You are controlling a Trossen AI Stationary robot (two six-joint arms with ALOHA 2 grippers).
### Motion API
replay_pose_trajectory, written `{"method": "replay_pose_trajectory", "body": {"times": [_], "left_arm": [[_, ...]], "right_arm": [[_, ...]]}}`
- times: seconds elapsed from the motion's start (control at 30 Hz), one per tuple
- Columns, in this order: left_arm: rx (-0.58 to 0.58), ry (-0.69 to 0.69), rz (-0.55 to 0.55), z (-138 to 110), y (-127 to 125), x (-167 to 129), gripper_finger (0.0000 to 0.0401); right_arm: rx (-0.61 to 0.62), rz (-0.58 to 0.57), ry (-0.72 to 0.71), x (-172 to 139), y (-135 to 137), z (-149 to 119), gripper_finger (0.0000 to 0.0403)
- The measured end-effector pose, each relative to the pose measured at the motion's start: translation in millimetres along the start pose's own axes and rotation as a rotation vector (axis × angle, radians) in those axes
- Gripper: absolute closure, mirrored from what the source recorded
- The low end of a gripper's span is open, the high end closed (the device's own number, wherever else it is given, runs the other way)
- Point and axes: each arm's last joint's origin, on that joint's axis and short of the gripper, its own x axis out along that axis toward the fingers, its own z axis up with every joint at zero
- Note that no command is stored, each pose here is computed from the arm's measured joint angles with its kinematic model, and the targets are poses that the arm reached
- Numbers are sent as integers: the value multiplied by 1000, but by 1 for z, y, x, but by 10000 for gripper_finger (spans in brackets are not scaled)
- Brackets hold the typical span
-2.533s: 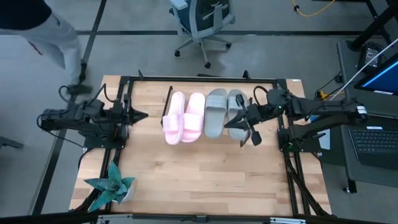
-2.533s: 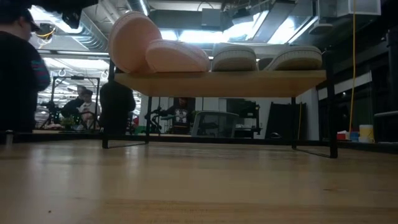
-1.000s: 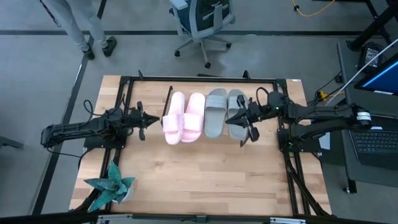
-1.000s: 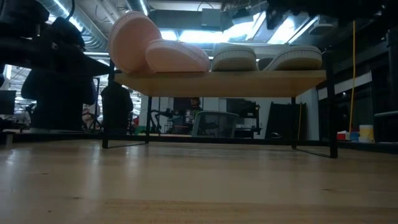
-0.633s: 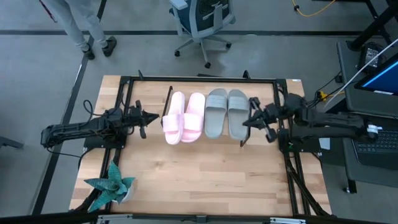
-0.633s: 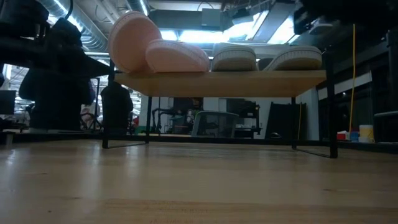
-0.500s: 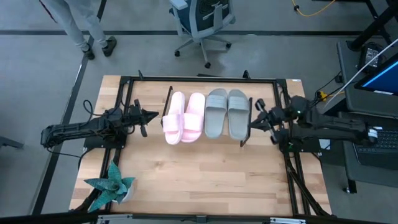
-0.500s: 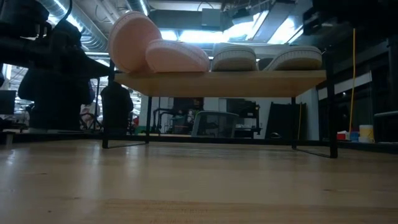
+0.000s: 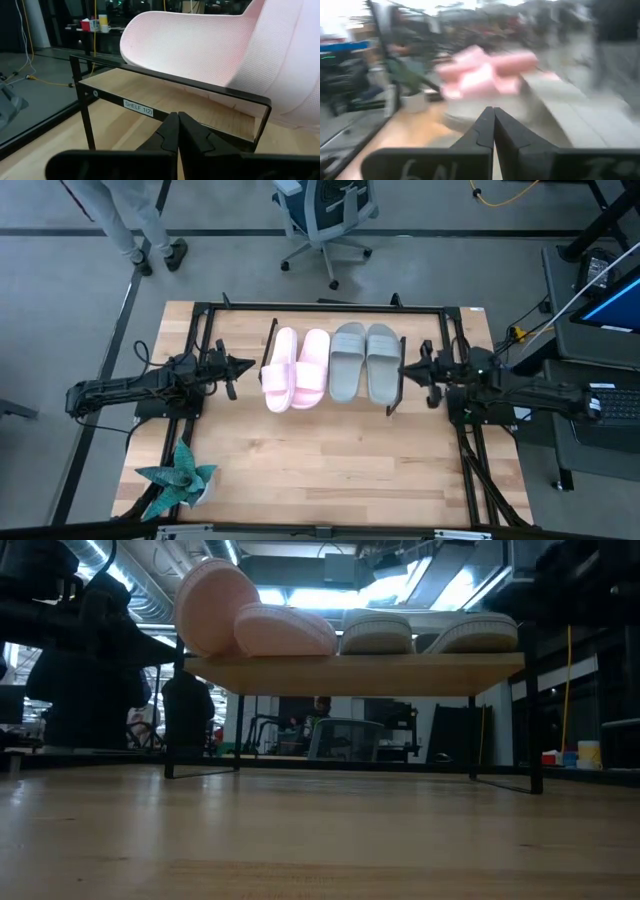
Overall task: Pick and place slides into the shelf
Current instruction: Return to Home Position
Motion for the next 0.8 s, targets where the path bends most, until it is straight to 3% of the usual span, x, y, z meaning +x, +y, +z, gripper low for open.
{"method": "replay_pose_trajectory", "body": {"times": [0.13,0.2,0.3,0.37,0.63,0.8], "left_arm": [[0,1,0,0,0,0,401],[0,3,1,0,0,0,401],[0,3,0,0,0,0,401],[1,4,1,0,0,0,401],[1,4,1,0,0,0,401],[1,4,1,0,0,0,401]], "right_arm": [[105,-54,34,0,-4,-20,392],[70,-47,-15,0,-5,-23,392],[-118,-31,-119,-2,-4,-25,392],[-177,-6,-144,-3,-3,-26,392],[-154,7,-91,-3,-3,-31,392],[-123,76,-81,-9,5,-33,392]]}}
